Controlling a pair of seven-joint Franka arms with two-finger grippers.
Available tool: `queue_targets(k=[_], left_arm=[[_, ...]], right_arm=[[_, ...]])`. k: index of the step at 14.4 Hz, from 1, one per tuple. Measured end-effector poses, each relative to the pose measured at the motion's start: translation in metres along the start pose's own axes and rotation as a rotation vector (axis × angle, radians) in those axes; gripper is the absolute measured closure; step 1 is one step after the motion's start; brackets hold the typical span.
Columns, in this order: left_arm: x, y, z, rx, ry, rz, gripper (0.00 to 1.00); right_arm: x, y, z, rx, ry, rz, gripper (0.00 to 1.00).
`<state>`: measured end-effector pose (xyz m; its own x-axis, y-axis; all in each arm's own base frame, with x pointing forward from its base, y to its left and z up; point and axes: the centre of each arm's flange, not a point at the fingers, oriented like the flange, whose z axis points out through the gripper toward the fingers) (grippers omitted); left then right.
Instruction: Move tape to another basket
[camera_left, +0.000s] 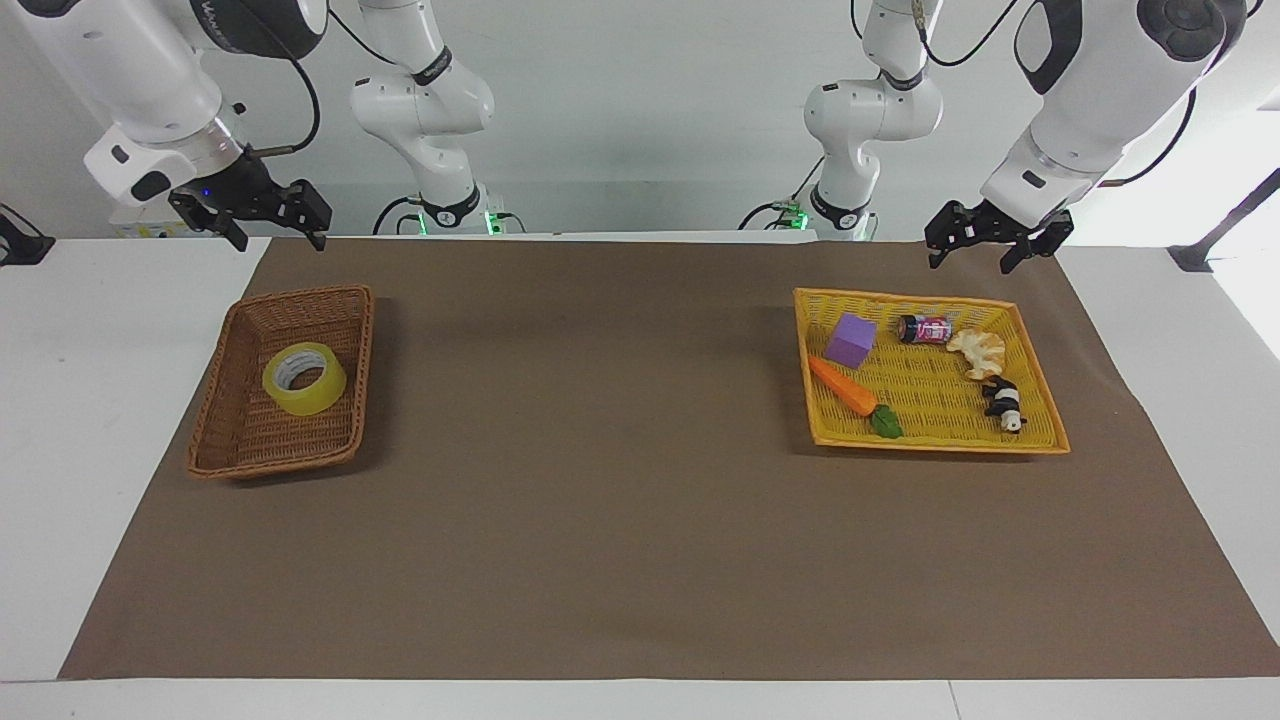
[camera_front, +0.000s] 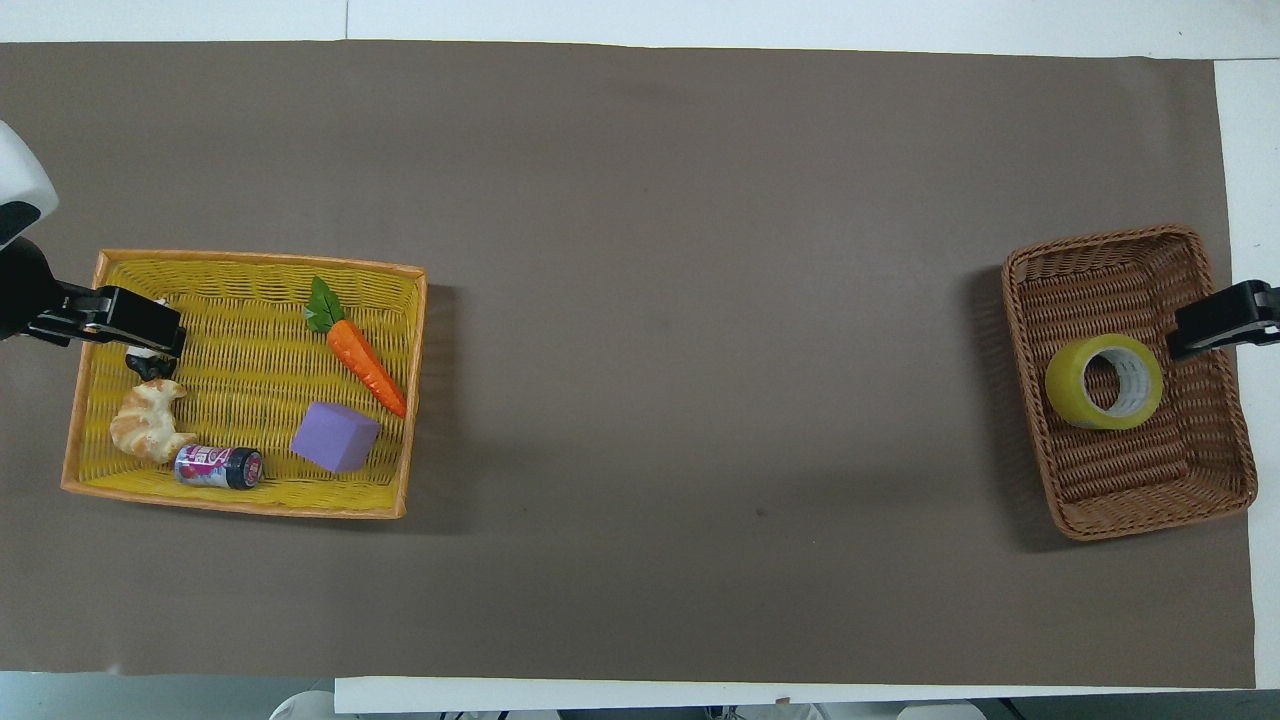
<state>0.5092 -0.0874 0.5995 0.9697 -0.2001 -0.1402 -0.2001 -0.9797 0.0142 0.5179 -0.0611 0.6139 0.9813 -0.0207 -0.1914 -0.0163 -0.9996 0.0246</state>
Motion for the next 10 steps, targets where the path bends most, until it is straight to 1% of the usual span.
queue_targets(k=[4,10], left_arm=[[0.000,-0.001,0.000,0.000,-0.001,-0.001,0.00],[0.000,-0.001,0.000,0.001,-0.001,-0.001,0.00]], right_arm=[[0.005,0.007,-0.006,-0.001,0.017,0.053,0.00],[0.005,-0.004,-0.011,-0.006,0.026,0.051,0.00]])
